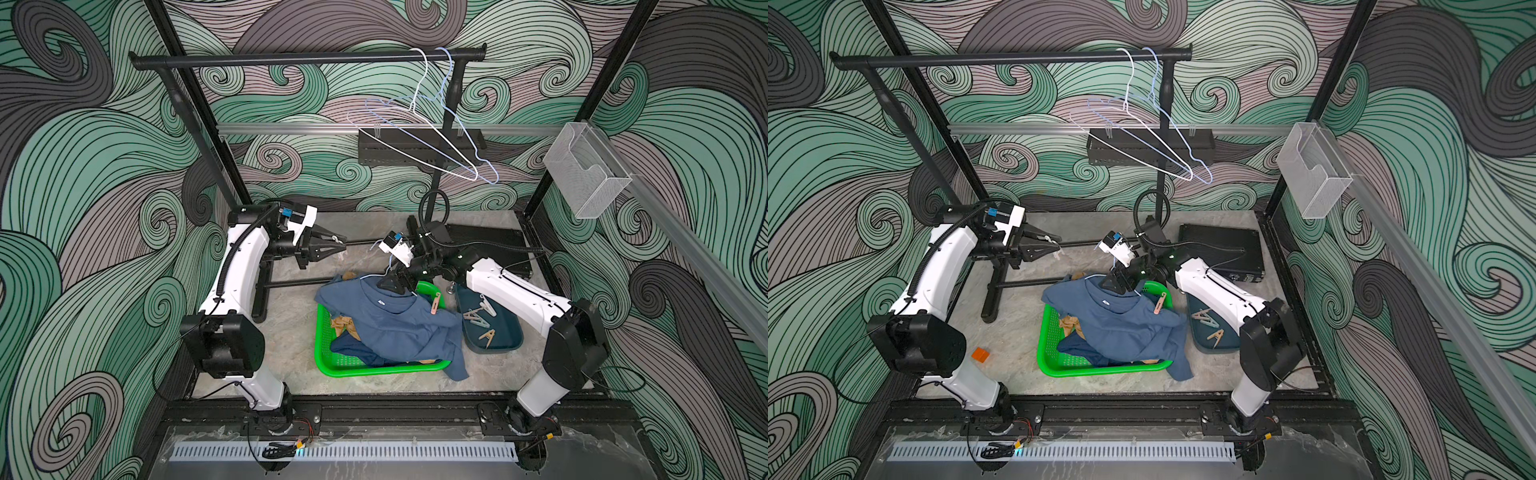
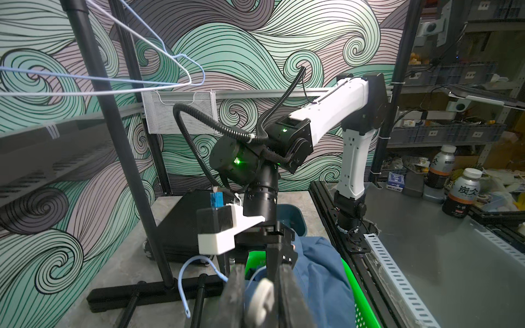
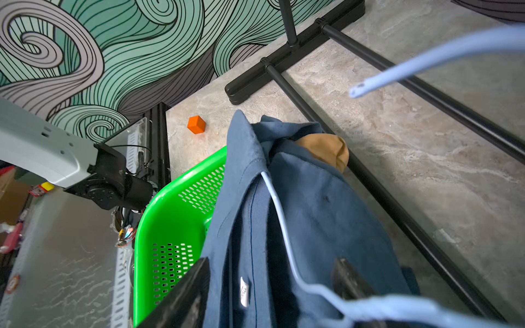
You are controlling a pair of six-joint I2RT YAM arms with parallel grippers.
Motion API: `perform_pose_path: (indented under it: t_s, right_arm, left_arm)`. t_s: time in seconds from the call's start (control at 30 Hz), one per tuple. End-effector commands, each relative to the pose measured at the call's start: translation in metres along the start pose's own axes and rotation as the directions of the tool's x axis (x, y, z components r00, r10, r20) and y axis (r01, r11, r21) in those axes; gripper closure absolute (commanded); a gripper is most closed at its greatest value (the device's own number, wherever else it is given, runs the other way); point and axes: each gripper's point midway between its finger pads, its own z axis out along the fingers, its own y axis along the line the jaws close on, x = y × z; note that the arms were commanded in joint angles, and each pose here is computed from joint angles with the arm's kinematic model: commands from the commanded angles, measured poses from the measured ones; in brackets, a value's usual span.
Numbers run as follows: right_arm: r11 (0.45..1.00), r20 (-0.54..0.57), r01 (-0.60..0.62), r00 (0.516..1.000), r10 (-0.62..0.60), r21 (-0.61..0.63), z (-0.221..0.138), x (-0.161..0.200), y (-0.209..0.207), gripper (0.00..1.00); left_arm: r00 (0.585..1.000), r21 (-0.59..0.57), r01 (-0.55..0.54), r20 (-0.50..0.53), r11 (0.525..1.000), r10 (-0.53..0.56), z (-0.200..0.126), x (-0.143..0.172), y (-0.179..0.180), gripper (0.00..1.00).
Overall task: Remove the clothespins securing t-shirts to the hanger
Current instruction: Place the hanger in the basket.
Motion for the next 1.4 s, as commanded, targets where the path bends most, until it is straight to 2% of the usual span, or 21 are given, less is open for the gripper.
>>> perform_pose_path:
  t_s: [0.0, 0.13, 0.27, 0.37, 0.53, 0.67, 0.77, 0.87, 1.03, 1.17, 1.2, 1.3, 1.37]
  right_arm:
    - [0.999, 0.023, 0.028, 0.999, -0.029, 0.033, -0.012, -0.010, 0.006, 0.21]
    - [0.996, 0.057, 0.061, 0.996, -0.065, 0.071, -0.029, -0.022, 0.012, 0.10]
    - [0.991, 0.091, 0.090, 0.991, -0.099, 0.095, -0.048, -0.034, 0.021, 0.06]
    - [0.987, 0.123, 0.106, 0.985, -0.121, 0.122, -0.063, -0.044, 0.028, 0.04]
    - [0.979, 0.175, 0.134, 0.971, -0.161, 0.155, -0.084, -0.060, 0.037, 0.03]
    - [0.976, 0.192, 0.149, 0.965, -0.179, 0.160, -0.093, -0.066, 0.044, 0.02]
    - [0.976, 0.195, 0.143, 0.965, -0.175, 0.164, -0.097, -0.068, 0.046, 0.02]
    - [0.977, 0.221, 0.138, 0.960, -0.172, 0.162, -0.101, -0.068, 0.051, 0.01]
    - [0.975, 0.232, 0.133, 0.957, -0.173, 0.180, -0.108, -0.063, 0.054, 0.01]
    - [0.972, 0.214, 0.140, 0.960, -0.179, 0.187, -0.109, -0.058, 0.054, 0.01]
    - [0.972, 0.206, 0.141, 0.962, -0.180, 0.189, -0.109, -0.056, 0.053, 0.01]
    - [0.967, 0.196, 0.152, 0.962, -0.192, 0.203, -0.110, -0.056, 0.050, 0.01]
    - [0.967, 0.199, 0.148, 0.961, -0.190, 0.206, -0.109, -0.056, 0.047, 0.01]
  left_arm:
    - [0.988, -0.001, 0.093, 0.126, 0.996, -0.092, 0.001, -0.041, -0.012, 1.00]
    - [0.991, -0.001, -0.039, 0.129, 0.999, 0.039, 0.001, -0.070, -0.015, 1.00]
    - [0.965, -0.007, -0.230, 0.130, 0.973, 0.229, 0.001, -0.099, -0.024, 1.00]
    - [0.948, -0.011, -0.292, 0.128, 0.956, 0.291, 0.000, -0.108, -0.021, 1.00]
    - [0.960, 0.018, -0.249, 0.135, 0.968, 0.244, 0.004, -0.118, -0.017, 1.00]
    - [0.945, 0.037, -0.301, 0.145, 0.953, 0.293, 0.008, -0.134, -0.034, 1.00]
    - [0.955, 0.051, -0.273, 0.137, 0.961, 0.263, 0.009, -0.135, -0.034, 1.00]
    - [0.971, 0.057, -0.213, 0.120, 0.975, 0.205, 0.009, -0.121, -0.027, 1.00]
    - [0.996, 0.043, -0.080, 0.029, 0.996, 0.079, 0.011, -0.079, -0.004, 1.00]
    - [0.996, -0.026, -0.045, -0.077, 0.999, 0.043, 0.011, -0.047, 0.017, 1.00]
    - [0.995, -0.053, -0.046, -0.087, 0.998, 0.041, 0.011, -0.042, 0.024, 1.00]
    - [0.996, -0.247, -0.047, -0.079, 0.968, 0.028, 0.005, -0.033, 0.048, 1.00]
    - [0.996, -0.287, -0.053, -0.080, 0.956, 0.031, 0.003, -0.030, 0.047, 1.00]
